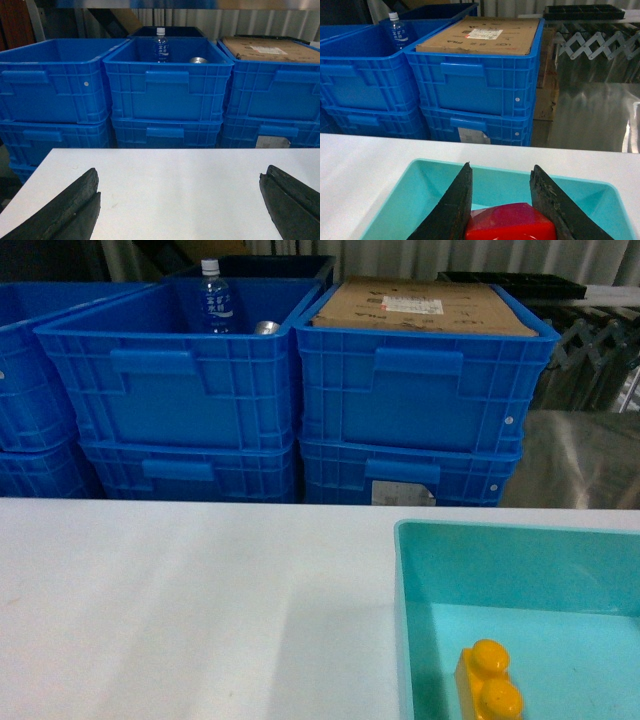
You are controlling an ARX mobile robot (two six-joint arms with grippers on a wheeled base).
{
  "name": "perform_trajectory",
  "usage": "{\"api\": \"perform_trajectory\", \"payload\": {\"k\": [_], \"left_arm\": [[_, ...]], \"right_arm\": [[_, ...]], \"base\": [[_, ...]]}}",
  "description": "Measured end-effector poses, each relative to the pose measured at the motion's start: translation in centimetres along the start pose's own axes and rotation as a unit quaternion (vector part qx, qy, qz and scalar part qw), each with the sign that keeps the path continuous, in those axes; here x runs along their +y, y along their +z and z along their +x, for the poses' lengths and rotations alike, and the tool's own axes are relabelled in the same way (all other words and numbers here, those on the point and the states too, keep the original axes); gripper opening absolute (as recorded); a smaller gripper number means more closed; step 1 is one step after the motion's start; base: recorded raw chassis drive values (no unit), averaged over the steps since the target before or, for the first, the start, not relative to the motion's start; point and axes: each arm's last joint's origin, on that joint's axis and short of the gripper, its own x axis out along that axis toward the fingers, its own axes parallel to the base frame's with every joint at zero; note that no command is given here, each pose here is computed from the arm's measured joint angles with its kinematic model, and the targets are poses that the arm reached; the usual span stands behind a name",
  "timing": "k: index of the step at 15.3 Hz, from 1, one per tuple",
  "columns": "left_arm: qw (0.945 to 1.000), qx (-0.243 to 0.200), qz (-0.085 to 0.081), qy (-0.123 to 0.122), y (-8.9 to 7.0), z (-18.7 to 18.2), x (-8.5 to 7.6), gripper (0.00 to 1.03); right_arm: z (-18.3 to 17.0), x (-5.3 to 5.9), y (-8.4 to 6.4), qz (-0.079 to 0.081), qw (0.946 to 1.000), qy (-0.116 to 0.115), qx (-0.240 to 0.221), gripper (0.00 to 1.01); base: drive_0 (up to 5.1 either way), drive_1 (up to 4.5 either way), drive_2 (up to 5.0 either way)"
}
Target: Pick red block from blue box to shelf
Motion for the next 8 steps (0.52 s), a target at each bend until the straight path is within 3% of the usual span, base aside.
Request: {"api": "perform_trajectory", "payload": {"k": [4,8], "left_arm": [[1.0,0.0,0.0,0.0,0.0,0.0,0.0,0.98],[1.0,0.0,0.0,0.0,0.0,0.0,0.0,0.98]], "right_arm": [[0.0,-0.8,-0.2,-0.004,1.0,-0.003,0.002,0.28],[0.2,-0.5,-1.8,0.022,0.995,0.007,0.097,0.28]], "base": [[0.0,0.0,0.0],[0.0,0.0,0.0]]}}
